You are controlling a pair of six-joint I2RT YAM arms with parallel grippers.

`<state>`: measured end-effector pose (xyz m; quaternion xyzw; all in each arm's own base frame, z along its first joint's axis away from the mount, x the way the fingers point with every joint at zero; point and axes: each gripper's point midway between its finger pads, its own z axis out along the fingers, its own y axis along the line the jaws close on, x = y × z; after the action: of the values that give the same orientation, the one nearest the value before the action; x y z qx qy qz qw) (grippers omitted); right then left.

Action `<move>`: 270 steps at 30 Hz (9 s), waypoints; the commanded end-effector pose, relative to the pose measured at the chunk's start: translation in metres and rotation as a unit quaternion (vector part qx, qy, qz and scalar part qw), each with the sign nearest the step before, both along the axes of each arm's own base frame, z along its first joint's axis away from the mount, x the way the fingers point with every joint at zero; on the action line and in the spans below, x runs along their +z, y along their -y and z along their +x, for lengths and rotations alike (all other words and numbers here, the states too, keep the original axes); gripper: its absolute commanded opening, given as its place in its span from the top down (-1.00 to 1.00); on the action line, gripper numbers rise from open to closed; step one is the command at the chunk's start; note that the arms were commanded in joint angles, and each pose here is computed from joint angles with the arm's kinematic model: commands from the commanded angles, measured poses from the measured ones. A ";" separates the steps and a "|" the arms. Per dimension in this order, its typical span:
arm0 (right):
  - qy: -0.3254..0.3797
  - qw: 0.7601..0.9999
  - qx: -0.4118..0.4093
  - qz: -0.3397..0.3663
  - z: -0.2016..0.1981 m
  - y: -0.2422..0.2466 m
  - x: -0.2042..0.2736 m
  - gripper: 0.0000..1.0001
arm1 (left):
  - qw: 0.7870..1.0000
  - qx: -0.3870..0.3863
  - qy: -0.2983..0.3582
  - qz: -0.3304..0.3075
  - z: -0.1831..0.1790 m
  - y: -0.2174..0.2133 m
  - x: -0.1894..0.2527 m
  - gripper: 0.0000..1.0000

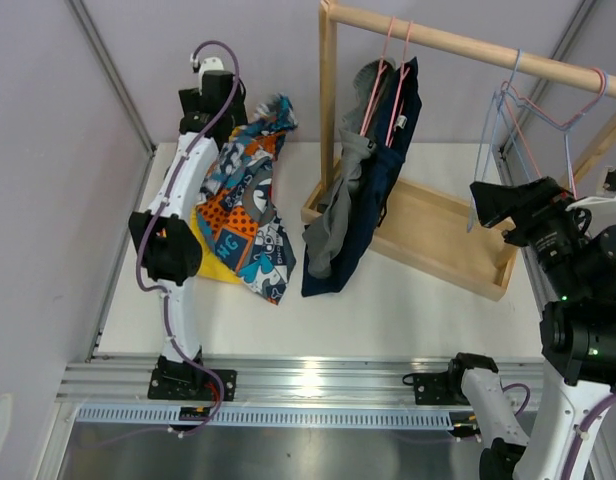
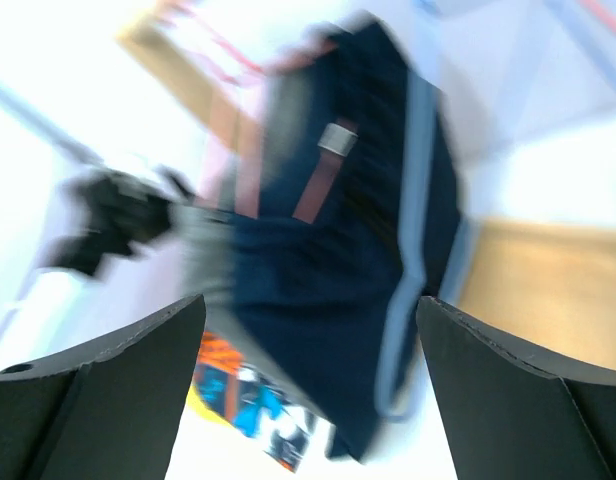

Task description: Remove the shorts from the hanger

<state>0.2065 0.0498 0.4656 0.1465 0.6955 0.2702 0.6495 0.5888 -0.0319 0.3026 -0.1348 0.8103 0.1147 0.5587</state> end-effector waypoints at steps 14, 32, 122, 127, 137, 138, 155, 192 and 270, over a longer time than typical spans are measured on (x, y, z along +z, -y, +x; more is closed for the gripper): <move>0.121 0.978 0.163 0.040 0.085 -0.081 0.121 -0.81 | 0.991 -0.079 0.082 -0.073 -0.198 -0.008 0.066 -0.99; -0.014 0.995 0.098 -0.005 0.222 -0.139 0.000 -0.20 | 0.988 -0.102 0.079 -0.081 -0.233 -0.006 0.023 -0.99; -0.144 0.954 0.210 0.160 -0.069 -0.093 -0.035 1.00 | 0.850 -0.493 0.163 -0.092 -0.342 0.387 0.112 1.00; -0.095 0.971 0.187 0.118 -0.053 -0.086 0.009 1.00 | 0.835 -0.530 0.124 -0.074 -0.378 0.384 0.079 1.00; -0.004 0.989 0.141 0.035 0.048 -0.091 0.082 1.00 | 0.858 -0.512 -0.010 0.044 -0.491 0.261 -0.049 1.00; 0.001 0.988 0.150 0.041 0.054 -0.092 0.086 1.00 | 0.868 -0.493 -0.013 0.061 -0.487 0.239 -0.050 1.00; -0.076 0.979 0.155 0.112 0.145 -0.069 -0.016 1.00 | 0.932 -0.301 0.201 0.017 -0.394 0.076 0.136 1.00; 0.059 0.942 0.315 0.097 0.010 -0.122 0.064 -0.82 | 0.991 -0.086 0.077 -0.064 -0.102 0.010 0.097 -0.99; 0.139 0.915 0.333 0.181 0.063 -0.206 0.177 1.00 | 0.757 -0.579 0.224 -0.204 -0.356 0.314 0.109 0.66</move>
<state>0.3220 0.2866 0.5450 0.0314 0.6778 0.5569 0.4790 0.2313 -0.3491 0.3917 0.2531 0.6144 -0.4233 0.6158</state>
